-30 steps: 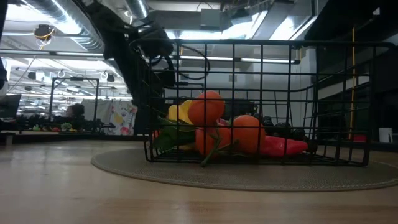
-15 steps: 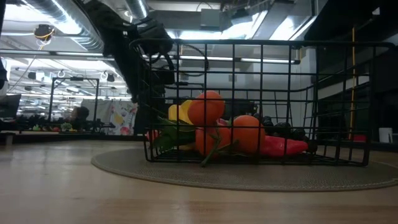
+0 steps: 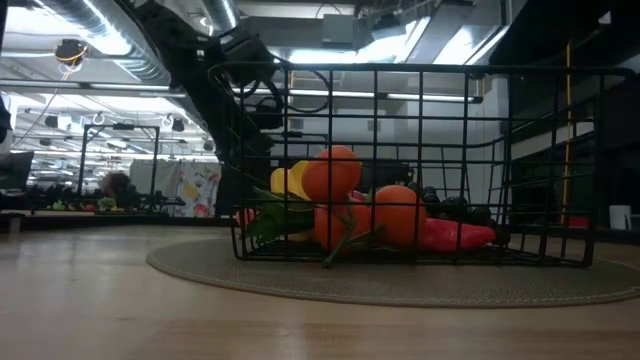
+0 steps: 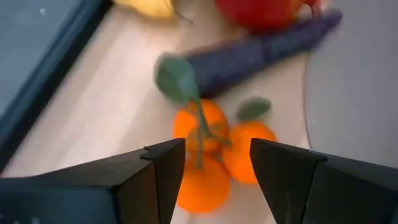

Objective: Build produce basket
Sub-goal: Put the tangerines into the wire basket

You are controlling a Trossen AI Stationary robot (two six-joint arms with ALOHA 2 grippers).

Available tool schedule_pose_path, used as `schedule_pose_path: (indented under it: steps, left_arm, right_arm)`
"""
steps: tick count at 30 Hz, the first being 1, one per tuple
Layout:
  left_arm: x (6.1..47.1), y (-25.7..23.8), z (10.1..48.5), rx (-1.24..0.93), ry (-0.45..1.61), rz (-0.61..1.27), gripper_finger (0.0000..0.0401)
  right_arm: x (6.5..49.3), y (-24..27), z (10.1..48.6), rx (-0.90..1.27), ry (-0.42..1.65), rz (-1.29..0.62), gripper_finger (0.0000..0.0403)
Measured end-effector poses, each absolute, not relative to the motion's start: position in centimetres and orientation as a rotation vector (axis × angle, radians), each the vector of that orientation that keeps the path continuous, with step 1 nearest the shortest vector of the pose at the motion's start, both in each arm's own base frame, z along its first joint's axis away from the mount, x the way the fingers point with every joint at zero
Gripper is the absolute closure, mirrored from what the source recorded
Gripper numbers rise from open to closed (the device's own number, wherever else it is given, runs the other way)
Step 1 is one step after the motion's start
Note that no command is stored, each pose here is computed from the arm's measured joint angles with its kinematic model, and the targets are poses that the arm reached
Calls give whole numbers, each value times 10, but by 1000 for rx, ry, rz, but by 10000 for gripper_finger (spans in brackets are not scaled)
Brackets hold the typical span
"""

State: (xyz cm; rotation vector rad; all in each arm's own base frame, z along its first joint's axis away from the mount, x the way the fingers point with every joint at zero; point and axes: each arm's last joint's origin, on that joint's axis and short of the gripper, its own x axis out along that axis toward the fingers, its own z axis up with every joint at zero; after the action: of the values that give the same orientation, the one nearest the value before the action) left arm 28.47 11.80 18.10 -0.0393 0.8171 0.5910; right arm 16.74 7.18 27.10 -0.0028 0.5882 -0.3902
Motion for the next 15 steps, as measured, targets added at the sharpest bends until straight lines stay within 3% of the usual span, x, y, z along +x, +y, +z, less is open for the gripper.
schedule_pose_path:
  steps: [15]
  left_arm:
    - [288,142,160,-115,808,550,229]
  right_arm:
    - [168,72,271,-4,586,-389,257]
